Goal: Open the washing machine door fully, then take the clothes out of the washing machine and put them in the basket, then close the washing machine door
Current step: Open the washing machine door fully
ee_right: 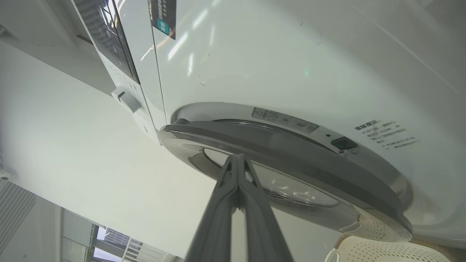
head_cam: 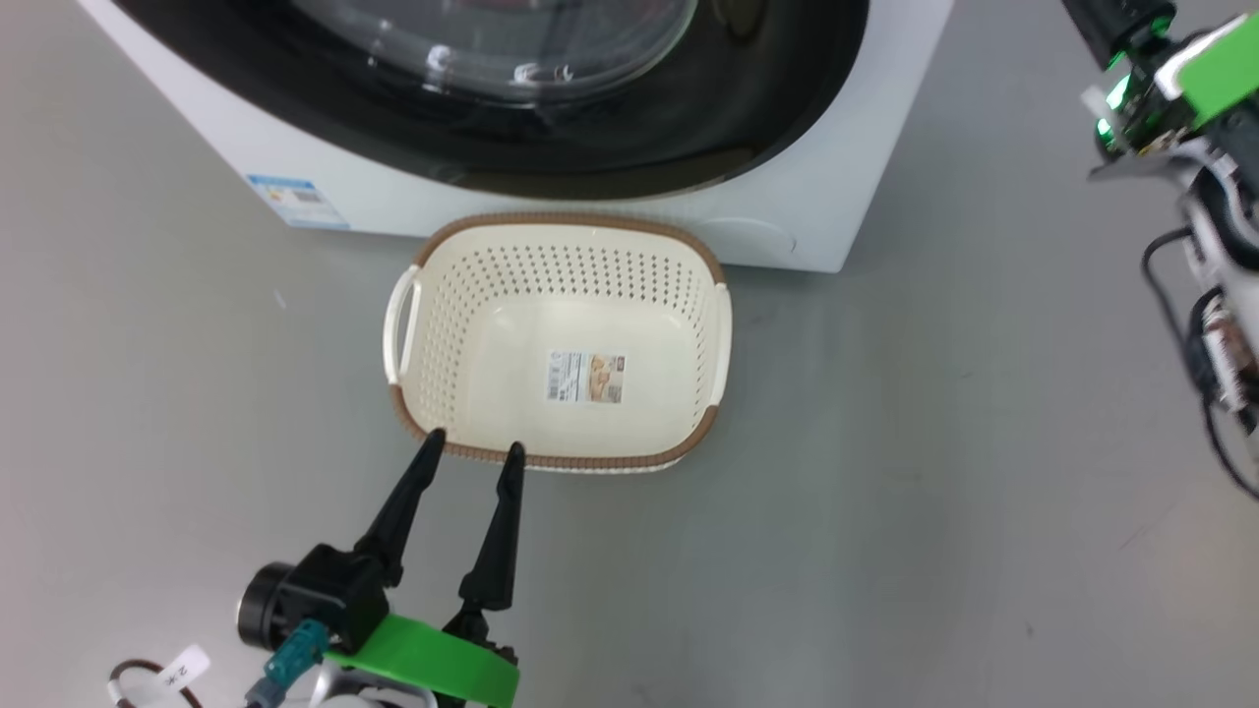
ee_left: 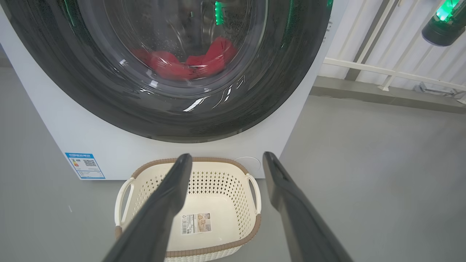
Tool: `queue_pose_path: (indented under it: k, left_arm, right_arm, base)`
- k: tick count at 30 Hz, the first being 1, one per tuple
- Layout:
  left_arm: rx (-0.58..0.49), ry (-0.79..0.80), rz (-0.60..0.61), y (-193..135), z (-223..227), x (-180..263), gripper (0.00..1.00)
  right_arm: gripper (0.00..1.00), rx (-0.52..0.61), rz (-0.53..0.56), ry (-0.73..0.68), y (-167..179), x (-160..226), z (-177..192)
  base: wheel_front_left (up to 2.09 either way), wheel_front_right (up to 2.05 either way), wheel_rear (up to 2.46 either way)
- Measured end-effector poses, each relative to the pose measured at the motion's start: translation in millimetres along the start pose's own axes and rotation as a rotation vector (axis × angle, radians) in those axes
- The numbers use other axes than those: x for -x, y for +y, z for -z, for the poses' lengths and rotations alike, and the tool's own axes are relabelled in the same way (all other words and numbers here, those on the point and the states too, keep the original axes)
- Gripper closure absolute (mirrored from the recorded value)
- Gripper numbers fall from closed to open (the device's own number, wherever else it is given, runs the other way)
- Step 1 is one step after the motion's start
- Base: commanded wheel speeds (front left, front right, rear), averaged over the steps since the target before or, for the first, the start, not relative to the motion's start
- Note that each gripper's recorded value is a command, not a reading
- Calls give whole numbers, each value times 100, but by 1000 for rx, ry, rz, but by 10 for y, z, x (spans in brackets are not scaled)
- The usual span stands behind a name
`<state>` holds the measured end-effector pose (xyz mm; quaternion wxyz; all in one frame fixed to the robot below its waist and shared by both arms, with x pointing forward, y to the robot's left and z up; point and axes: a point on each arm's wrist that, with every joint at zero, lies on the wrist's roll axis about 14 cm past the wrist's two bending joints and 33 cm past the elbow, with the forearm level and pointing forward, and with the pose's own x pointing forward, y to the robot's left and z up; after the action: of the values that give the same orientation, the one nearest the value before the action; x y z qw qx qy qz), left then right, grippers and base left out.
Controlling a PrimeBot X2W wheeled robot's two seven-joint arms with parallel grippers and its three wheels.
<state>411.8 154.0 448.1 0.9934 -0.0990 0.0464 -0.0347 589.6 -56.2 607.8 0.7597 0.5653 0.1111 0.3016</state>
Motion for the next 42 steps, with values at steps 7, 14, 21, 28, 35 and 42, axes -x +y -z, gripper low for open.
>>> queue_pose_path:
  k: [7,14,21,28,35,42]
  left_arm:
    - [-8,16,-3,46,57,-72,0]
    - [-15,26,-19,132,100,-118,0]
    - [-5,37,-21,143,149,-143,0]
    - [5,56,-32,175,219,-137,0]
    - [19,43,-30,170,190,-228,0]
    - [21,34,-38,177,155,-228,0]
  right_arm:
    - [100,-48,-27,86,-41,-252,-77]
    - [100,-37,45,186,-343,-448,-17]
    - [100,-84,70,285,-493,-634,117]
    - [100,-130,80,387,-597,-756,297]
    - [100,-147,63,435,-601,-905,385]
    - [100,-155,71,476,-619,-898,472]
  base:
    - [0,0,0]
    - [0,0,0]
    - [0,0,0]
    - [0,0,0]
    - [0,0,0]
    - [0,0,0]
